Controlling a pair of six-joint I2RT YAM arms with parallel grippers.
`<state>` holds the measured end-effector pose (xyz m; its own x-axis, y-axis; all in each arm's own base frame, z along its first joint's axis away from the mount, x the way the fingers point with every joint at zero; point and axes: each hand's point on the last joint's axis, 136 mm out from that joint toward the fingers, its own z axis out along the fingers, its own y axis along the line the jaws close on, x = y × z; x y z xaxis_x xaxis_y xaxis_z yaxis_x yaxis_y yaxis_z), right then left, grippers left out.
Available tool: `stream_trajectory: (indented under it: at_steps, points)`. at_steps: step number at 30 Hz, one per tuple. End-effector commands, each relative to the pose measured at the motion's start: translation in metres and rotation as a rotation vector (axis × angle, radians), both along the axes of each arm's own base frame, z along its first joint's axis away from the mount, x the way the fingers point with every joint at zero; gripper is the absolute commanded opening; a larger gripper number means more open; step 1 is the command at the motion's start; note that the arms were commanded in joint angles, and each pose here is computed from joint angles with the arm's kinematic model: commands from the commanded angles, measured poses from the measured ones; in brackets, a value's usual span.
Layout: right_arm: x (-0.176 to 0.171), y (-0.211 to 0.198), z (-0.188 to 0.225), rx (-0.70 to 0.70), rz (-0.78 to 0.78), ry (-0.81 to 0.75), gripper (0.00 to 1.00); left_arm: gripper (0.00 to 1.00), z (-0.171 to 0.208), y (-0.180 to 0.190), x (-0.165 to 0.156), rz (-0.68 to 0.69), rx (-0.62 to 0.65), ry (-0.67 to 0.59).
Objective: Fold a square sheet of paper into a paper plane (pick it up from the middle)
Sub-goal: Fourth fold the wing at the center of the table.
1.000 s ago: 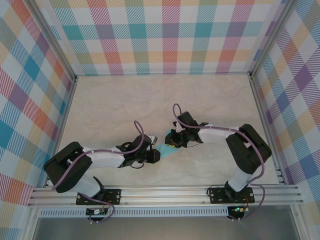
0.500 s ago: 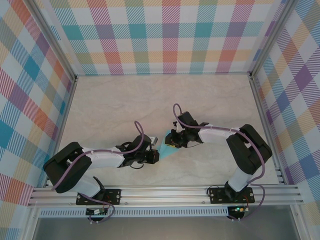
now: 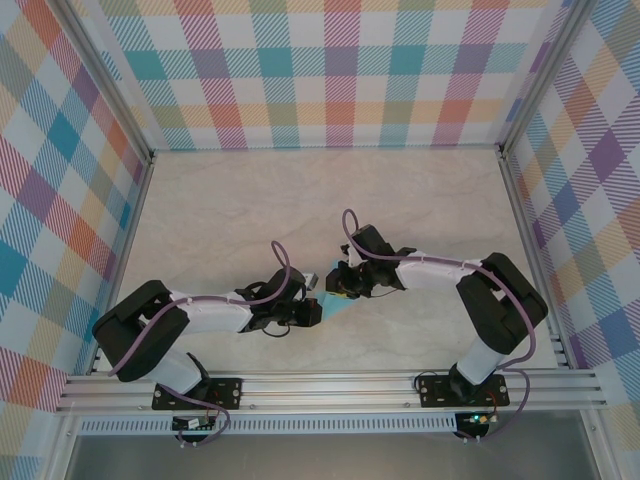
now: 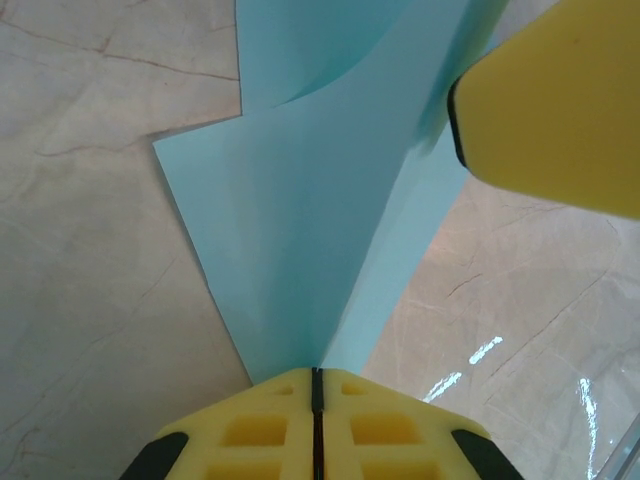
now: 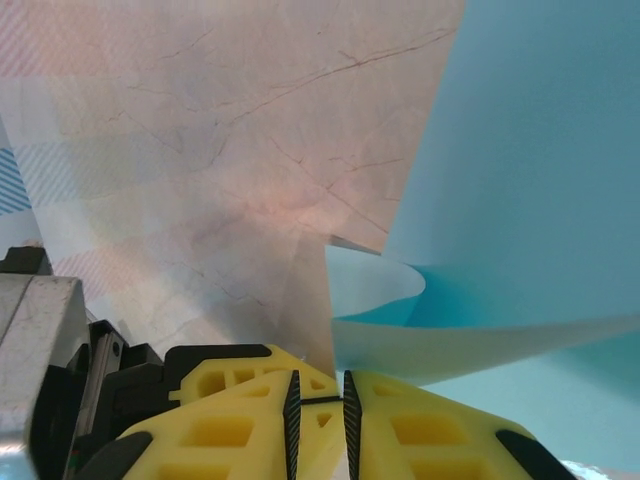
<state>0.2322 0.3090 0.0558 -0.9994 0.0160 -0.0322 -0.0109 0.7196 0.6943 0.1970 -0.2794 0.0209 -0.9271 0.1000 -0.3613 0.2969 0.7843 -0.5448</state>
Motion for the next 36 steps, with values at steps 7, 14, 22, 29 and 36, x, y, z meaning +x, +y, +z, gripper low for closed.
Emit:
stream_trajectory:
  at_steps: [7, 14, 22, 29, 36]
  points:
    - [0.0071, -0.0012, -0.0028, -0.042, -0.015, -0.007, 0.2, 0.21, 0.0108, 0.0087, 0.0063, 0.011, 0.026, -0.045]
    - [0.0082, -0.0003, -0.0006, -0.041, -0.016, -0.009, 0.21, 0.23, 0.0103, 0.0106, 0.0048, -0.008, 0.043, -0.054]
    - [0.0086, -0.0001, -0.0009, -0.046, -0.015, -0.007, 0.21, 0.16, 0.0094, 0.0106, 0.0067, -0.008, 0.05, -0.061]
    - [0.0089, 0.0001, -0.0018, -0.048, -0.014, -0.005, 0.21, 0.1, 0.0092, 0.0102, 0.0074, -0.015, 0.053, -0.068]
    - [0.007, 0.0039, 0.0008, -0.027, 0.004, 0.002, 0.23, 0.04, 0.0108, 0.0024, 0.0074, -0.021, -0.002, -0.034]
